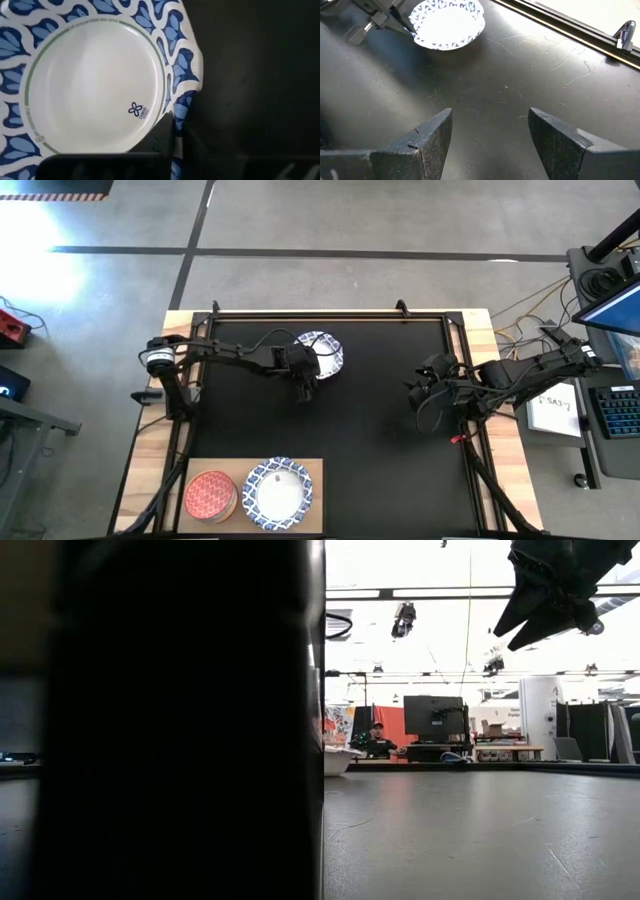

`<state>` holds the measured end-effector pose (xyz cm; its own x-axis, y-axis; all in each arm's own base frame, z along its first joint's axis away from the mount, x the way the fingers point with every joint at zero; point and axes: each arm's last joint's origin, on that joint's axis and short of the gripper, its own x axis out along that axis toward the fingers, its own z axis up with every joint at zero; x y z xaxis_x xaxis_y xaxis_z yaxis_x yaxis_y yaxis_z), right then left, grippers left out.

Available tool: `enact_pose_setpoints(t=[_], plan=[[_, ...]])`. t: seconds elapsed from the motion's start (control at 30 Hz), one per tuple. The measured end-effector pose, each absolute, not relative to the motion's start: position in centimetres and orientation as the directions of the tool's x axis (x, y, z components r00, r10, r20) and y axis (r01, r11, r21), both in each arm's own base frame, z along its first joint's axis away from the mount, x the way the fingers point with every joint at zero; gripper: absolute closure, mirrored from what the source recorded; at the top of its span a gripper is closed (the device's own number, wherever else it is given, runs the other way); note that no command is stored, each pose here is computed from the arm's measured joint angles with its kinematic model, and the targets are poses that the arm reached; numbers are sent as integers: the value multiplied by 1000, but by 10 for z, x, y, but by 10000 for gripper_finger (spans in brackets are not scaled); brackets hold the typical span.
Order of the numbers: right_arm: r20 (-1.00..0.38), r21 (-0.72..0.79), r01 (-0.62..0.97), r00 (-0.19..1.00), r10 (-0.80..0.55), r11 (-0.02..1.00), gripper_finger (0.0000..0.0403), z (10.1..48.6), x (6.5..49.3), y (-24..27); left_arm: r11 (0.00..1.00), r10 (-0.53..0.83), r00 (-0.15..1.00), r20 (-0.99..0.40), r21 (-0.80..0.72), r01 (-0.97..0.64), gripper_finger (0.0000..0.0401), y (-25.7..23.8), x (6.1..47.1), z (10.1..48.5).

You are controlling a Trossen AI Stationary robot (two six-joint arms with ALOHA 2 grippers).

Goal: Place and stack bowls onto a shelf
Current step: Stack the white patterned bowl on top of the white patterned bowl on the shelf

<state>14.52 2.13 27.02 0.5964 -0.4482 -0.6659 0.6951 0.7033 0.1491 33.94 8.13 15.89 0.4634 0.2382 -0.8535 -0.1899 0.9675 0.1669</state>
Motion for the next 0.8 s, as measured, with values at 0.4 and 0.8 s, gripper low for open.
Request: enact_pose_setpoints(t=[0.4, 0.8], plan=[[-666, 149, 695, 596, -448, 703, 154, 270, 145, 21, 974, 207, 550, -809, 118, -193, 400, 74, 336, 196], [-666, 149, 695, 596, -448, 703, 154, 270, 145, 21, 990, 128, 649, -750, 62, -125, 401, 20, 307, 256]])
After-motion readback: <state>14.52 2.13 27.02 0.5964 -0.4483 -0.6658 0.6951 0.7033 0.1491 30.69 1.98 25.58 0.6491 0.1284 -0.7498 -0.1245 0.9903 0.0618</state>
